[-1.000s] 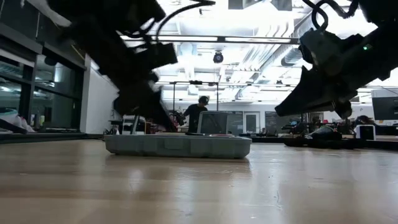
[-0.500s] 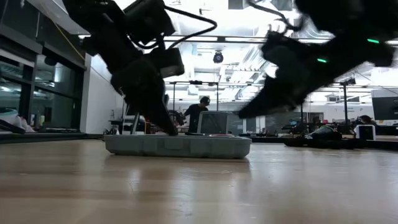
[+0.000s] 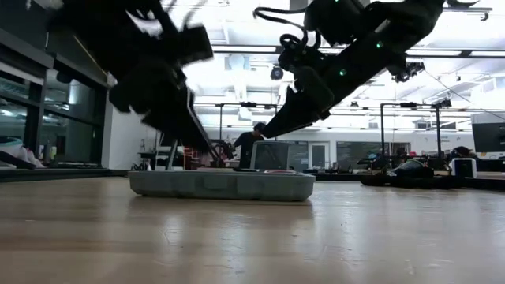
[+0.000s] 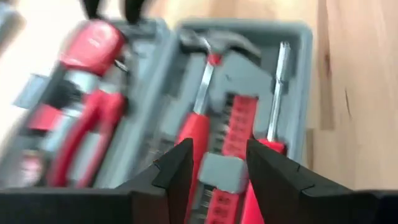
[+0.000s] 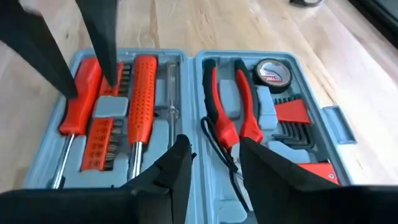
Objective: Prefit tool cases
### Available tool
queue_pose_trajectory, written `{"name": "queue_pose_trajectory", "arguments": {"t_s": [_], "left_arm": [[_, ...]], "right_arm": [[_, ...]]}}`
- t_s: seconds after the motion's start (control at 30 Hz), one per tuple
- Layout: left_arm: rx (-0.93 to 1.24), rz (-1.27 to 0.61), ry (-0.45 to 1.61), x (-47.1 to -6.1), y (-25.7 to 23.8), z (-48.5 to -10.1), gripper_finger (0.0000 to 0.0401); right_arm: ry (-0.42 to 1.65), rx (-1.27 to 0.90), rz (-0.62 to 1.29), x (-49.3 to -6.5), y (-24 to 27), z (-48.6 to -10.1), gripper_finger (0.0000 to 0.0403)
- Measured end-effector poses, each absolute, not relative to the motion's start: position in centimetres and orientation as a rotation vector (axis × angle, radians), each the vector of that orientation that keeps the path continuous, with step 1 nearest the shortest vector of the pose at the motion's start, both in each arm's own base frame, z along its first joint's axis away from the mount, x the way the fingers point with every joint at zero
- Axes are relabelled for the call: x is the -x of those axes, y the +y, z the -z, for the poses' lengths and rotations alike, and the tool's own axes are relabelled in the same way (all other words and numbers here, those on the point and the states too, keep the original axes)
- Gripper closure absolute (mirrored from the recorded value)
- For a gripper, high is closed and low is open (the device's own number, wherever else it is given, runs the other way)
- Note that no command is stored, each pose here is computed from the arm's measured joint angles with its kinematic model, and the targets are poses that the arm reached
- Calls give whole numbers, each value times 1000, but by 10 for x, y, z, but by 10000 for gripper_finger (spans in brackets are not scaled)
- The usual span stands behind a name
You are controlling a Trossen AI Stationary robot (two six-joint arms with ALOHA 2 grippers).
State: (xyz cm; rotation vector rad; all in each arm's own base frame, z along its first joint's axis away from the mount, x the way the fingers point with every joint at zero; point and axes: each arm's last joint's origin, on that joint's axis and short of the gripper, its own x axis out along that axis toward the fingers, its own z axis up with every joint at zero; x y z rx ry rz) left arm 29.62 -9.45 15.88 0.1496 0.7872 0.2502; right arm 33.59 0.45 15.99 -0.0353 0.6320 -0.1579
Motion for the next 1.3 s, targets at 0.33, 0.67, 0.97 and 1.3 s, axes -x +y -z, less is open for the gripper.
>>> {"name": "queue_pose_trajectory", "arguments": {"t_s": [0.33,0.67,0.97,1.3], "left_arm": [[3,-458,648,-229,-86,-155,258],[133,-472,555,-213,-81,-143,258],[144,-504,556,-221,-86,-124,258],[147,-485,537,-239,-84,-102,258]], "right_arm": [[669,119,91,-373,1,-132,273],[830,158,109,-396,-8,-130,273],[877,41,203,-391,-23,-126,309],[884,-6,200,-390,-19,-126,399]]}}
